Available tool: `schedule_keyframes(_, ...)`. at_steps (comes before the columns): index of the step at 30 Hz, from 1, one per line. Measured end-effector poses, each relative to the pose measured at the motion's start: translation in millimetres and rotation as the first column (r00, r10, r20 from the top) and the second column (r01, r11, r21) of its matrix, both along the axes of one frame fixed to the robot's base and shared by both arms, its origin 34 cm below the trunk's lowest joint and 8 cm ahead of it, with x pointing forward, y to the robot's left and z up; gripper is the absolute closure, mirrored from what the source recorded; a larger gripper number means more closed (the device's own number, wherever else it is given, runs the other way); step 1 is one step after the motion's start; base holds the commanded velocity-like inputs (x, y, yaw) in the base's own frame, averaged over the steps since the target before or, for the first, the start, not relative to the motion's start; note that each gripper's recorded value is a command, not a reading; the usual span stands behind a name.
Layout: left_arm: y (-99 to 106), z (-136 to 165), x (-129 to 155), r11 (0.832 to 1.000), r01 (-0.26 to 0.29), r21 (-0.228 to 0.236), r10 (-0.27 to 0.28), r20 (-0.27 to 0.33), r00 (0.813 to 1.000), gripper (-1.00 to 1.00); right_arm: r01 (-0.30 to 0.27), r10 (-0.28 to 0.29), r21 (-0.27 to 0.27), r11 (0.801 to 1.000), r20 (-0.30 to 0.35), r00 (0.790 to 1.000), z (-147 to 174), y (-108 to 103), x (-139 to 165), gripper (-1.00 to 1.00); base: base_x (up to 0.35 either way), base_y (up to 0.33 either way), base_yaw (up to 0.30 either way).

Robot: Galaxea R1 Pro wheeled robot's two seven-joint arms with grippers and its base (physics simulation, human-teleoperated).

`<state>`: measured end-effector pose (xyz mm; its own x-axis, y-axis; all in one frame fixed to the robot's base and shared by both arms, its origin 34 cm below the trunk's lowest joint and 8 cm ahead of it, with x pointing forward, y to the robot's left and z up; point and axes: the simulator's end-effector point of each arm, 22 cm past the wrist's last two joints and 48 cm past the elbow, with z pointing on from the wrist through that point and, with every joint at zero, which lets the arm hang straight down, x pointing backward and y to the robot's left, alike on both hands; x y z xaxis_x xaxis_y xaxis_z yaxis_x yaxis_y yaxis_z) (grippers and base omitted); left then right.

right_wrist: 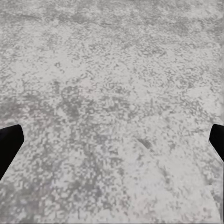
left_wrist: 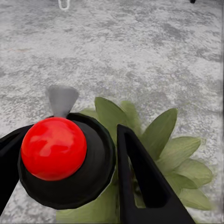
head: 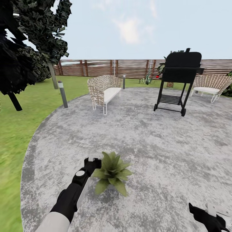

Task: Pick up the pesticide atomizer in the garden and spray insectifuge to fully cover both potted plants in the garden.

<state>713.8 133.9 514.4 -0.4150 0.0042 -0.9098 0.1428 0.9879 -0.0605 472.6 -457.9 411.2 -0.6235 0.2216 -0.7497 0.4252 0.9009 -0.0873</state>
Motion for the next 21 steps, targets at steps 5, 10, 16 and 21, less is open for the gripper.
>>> schedule_keyframes(5, 0.0, 0.1, 0.0, 1.0, 0.0, 0.0, 0.0, 0.0, 1.0, 1.0, 0.0, 0.0, 0.0, 1.0, 0.0, 1.0, 0.0, -0.1, -0.1, -1.0, 0.118, -0.335, 0.004)
schedule_keyframes(10, 0.0, 0.0, 0.0, 1.0, 0.0, 0.0, 0.0, 0.0, 1.0, 1.0, 0.0, 0.0, 0.0, 1.0, 0.0, 1.0, 0.0, -0.1, 0.0, -1.0, 0.119, -0.335, 0.137)
schedule_keyframes(16, 0.0, 0.1, 0.0, 1.0, 0.0, 0.0, 0.0, 0.0, 1.0, 1.0, 0.0, 0.0, 0.0, 1.0, 0.0, 1.0, 0.0, 0.0, 0.1, -1.0, 0.12, -0.3, 0.268)
schedule_keyframes(21, 0.1, -0.1, 0.0, 1.0, 0.0, 0.0, 0.0, 0.0, 1.0, 1.0, 0.0, 0.0, -0.001, 1.0, 0.0, 1.0, -0.2, 0.0, 0.1, -1.0, 0.056, -0.101, 0.285)
